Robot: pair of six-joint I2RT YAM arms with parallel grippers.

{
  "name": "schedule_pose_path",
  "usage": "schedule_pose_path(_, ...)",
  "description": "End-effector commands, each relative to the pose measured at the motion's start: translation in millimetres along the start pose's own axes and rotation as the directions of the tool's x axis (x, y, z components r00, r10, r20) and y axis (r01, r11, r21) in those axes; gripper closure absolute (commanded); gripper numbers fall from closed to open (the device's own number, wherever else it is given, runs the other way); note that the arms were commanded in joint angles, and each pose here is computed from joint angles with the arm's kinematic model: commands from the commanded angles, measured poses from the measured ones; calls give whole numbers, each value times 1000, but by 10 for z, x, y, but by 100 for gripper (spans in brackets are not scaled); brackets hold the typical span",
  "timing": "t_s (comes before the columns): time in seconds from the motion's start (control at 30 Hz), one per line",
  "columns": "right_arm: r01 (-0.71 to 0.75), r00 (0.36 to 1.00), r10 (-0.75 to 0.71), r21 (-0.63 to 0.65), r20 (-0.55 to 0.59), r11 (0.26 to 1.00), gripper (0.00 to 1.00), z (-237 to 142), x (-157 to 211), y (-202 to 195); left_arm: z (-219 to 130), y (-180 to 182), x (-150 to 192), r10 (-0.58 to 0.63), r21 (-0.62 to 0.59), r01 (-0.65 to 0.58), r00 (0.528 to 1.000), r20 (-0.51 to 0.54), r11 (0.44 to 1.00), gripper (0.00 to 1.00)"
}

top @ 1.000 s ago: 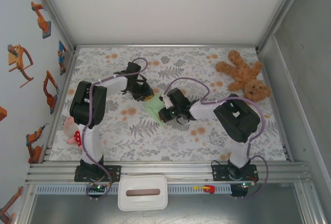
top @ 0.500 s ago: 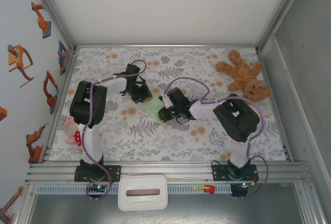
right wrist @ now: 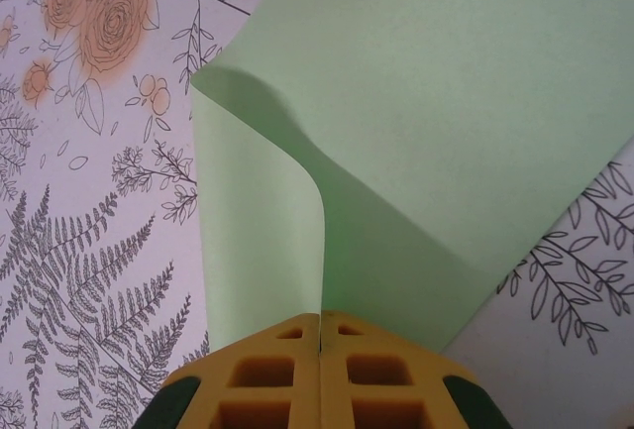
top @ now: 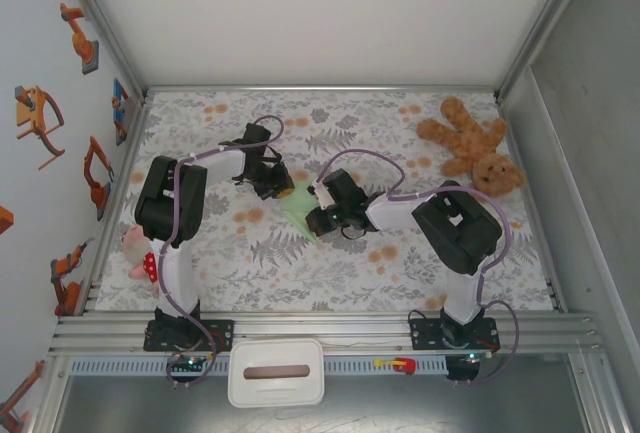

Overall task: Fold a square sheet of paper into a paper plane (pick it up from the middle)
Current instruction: Third fold the triangle at the center of the table.

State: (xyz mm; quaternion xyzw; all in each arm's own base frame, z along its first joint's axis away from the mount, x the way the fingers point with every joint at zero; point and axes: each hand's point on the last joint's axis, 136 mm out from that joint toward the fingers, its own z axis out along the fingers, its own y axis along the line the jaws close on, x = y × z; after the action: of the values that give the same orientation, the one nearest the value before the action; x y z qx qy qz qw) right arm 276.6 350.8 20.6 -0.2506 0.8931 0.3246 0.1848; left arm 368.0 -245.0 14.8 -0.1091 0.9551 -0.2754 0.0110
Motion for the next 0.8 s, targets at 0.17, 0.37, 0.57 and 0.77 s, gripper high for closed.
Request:
schedule_pose_path(0.17,-15,1000,15,-38,-11,999,100,-65,-37,83,128,169,71,-14,-71,11,999,-34,997,86)
schedule_pose_path(0.37,-18,1000,17,-15,-10,1000,100,-62,-26,43,126,169,65,-14,-70,12,999,-33,997,86)
schedule_pose_path(0.57,-24,1000,24,4,-9,1000,100,-64,-25,2,126,162,62,-14,-70,12,999,-32,998,86)
schedule_pose_path(0.77,-30,999,30,2,-21,1000,100,-38,9,-8,11,8,4,-10,-21,10,1000,-11,1000,85)
